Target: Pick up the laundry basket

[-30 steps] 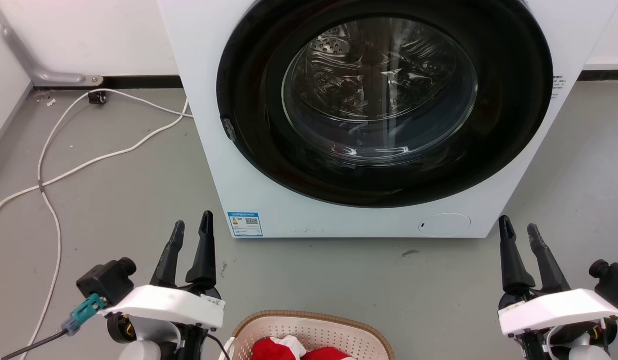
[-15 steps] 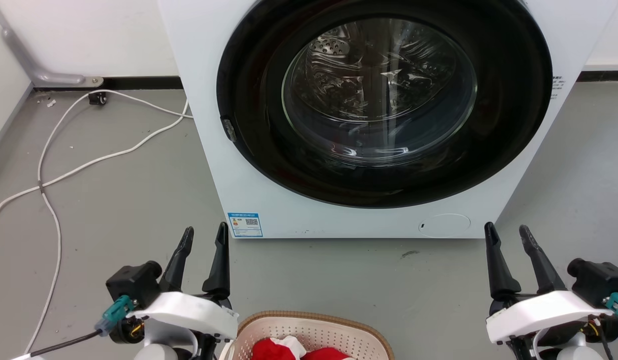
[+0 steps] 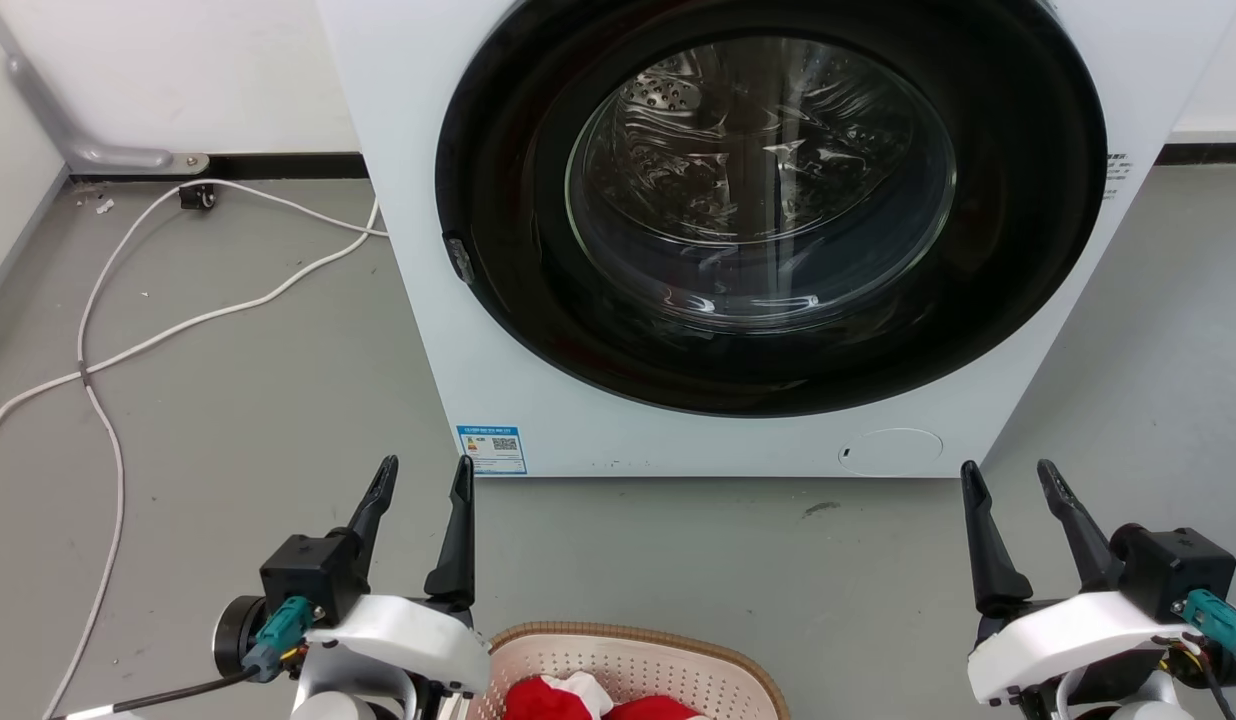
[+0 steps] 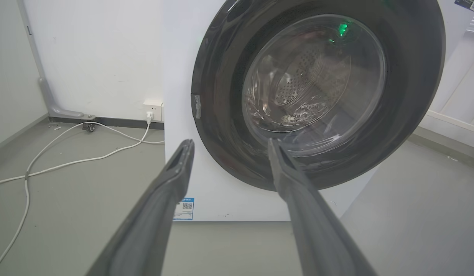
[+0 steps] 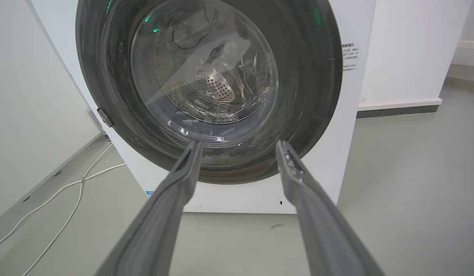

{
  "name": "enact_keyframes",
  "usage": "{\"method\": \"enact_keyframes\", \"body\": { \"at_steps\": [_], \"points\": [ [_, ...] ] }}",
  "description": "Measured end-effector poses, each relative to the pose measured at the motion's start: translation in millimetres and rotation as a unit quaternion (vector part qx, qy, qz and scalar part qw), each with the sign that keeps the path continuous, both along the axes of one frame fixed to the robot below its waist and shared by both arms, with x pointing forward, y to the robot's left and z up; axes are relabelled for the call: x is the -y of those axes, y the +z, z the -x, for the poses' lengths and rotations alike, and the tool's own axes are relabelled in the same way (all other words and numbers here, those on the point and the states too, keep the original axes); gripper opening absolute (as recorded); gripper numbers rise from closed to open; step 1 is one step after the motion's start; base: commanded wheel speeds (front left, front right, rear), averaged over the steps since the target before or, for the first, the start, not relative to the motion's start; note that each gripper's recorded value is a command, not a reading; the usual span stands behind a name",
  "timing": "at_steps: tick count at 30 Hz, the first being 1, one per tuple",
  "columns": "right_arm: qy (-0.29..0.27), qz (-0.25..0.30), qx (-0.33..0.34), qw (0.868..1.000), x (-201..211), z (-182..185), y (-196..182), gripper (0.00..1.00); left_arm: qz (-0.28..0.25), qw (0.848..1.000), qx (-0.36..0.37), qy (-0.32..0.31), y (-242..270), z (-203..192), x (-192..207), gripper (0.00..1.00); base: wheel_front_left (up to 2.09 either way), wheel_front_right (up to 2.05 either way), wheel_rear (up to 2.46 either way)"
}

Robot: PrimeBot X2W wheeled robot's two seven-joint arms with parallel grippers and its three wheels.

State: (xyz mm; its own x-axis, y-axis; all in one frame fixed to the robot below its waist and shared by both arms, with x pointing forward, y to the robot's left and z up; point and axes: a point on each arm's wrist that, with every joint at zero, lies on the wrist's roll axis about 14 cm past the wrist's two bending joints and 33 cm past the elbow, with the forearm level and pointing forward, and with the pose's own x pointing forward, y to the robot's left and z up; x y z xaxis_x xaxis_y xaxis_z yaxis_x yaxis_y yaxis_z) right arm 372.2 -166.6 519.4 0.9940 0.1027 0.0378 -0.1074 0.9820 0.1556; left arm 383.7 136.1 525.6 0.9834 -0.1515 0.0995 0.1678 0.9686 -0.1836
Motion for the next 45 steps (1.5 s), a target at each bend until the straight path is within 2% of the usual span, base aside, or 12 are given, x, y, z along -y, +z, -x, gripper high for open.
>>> {"method": "enact_keyframes", "body": {
  "at_steps": [15,35,45],
  "points": [
    [0.004,0.046,-0.008,0.999,-1.2,2.6,-5.0,1.0,-0.053,0.998,0.013,0.004,-1.6,3.4,2.3,1.0,0.0,0.0,0.0],
    [0.01,0.091,0.001,0.996,-5.2,2.8,-5.8,1.0,-0.07,0.997,0.027,-0.005,-2.1,6.6,7.6,1.0,0.0,0.0,0.0],
    [0.011,0.085,-0.002,0.996,-5.3,2.8,-8.6,1.0,-0.067,0.997,0.023,0.0,-4.5,6.6,5.4,1.0,0.0,0.0,0.0]
  ]
}}
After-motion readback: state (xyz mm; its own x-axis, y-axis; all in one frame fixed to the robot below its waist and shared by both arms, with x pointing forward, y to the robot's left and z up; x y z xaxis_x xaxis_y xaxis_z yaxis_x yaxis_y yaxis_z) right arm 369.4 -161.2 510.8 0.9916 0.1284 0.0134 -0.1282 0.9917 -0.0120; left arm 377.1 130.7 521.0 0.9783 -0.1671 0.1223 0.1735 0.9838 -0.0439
